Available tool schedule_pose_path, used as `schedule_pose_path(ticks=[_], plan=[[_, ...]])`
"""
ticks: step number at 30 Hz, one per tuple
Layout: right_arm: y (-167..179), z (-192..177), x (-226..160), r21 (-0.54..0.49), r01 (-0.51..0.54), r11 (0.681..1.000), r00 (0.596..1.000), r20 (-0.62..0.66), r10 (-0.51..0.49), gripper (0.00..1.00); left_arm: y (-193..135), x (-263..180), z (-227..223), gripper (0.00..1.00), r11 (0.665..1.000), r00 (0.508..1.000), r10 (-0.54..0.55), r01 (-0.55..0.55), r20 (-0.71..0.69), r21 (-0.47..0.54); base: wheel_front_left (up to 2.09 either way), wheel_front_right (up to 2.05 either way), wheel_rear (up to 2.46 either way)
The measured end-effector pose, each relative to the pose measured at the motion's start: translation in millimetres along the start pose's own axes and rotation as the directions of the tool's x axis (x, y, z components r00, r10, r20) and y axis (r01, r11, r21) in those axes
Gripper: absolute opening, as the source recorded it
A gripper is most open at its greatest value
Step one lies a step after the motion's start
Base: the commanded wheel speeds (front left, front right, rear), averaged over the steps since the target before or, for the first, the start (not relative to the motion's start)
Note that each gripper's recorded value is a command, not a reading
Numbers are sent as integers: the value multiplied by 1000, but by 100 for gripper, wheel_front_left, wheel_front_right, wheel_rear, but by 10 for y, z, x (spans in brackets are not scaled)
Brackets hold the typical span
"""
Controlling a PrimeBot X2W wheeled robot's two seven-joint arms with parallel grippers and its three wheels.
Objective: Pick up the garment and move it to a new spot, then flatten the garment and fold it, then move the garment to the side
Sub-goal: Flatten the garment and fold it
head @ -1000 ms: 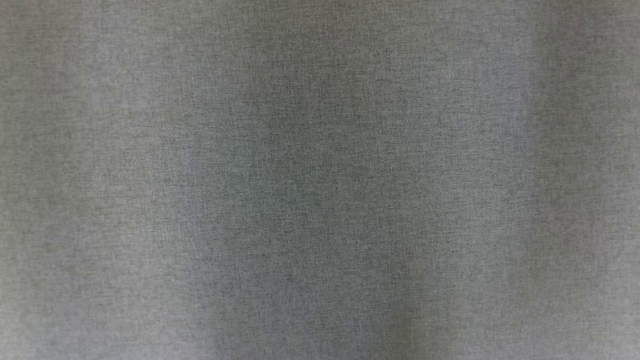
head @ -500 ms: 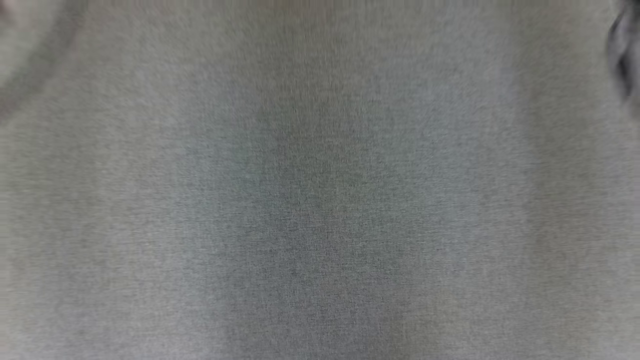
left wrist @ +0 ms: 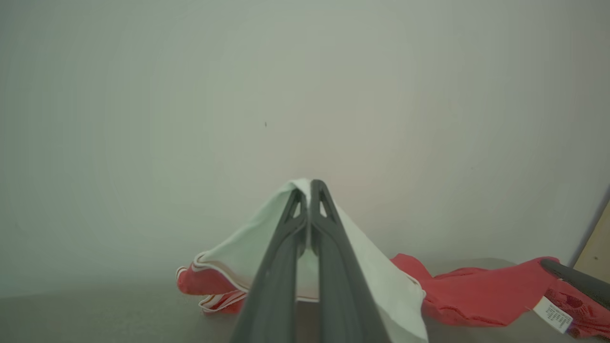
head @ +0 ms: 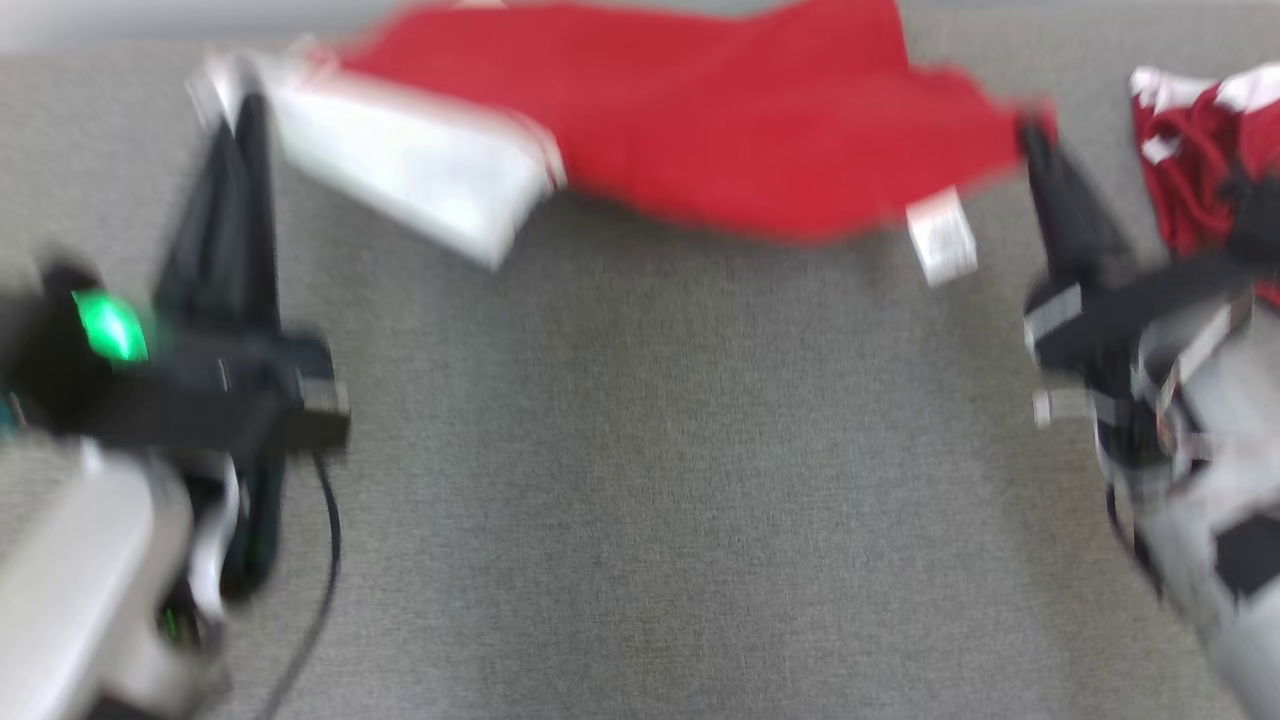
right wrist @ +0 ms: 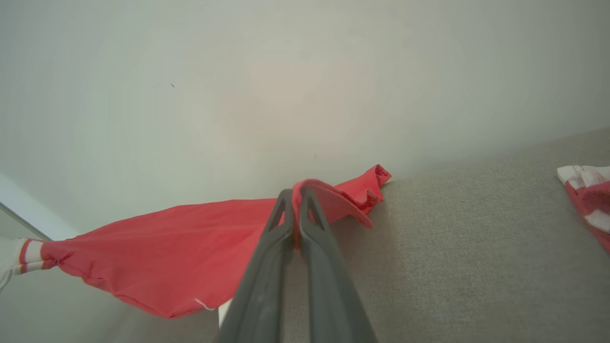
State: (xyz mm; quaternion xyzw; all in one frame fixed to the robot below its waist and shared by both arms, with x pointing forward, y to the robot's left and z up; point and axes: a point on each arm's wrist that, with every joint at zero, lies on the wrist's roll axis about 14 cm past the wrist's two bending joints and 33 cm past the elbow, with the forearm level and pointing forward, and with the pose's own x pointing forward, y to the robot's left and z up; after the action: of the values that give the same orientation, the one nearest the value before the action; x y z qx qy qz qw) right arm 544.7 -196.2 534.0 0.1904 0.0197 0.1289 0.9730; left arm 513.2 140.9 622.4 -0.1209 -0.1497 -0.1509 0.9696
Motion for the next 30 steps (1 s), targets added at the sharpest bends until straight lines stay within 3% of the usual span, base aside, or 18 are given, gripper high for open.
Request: schedule_pose_path(ticks=[8, 20, 30], plan=[[-178, -415, -779, 69, 104, 992, 992, -75, -99, 0, 24, -850, -257, 0, 988, 984, 123, -134, -131, -80, 0, 0, 0], [-231, -973, -1655, 96, 233, 968, 955, -211, -209, 0, 42, -1882, -801, 0, 938, 903, 267, -323, -336, -123, 0, 0, 0], [-297, -1095, -2253, 102, 345, 933, 915, -259, -310, 0, -40, -2475, -972, 0, 901, 851, 317, -408, -418, -149, 0, 0, 0]])
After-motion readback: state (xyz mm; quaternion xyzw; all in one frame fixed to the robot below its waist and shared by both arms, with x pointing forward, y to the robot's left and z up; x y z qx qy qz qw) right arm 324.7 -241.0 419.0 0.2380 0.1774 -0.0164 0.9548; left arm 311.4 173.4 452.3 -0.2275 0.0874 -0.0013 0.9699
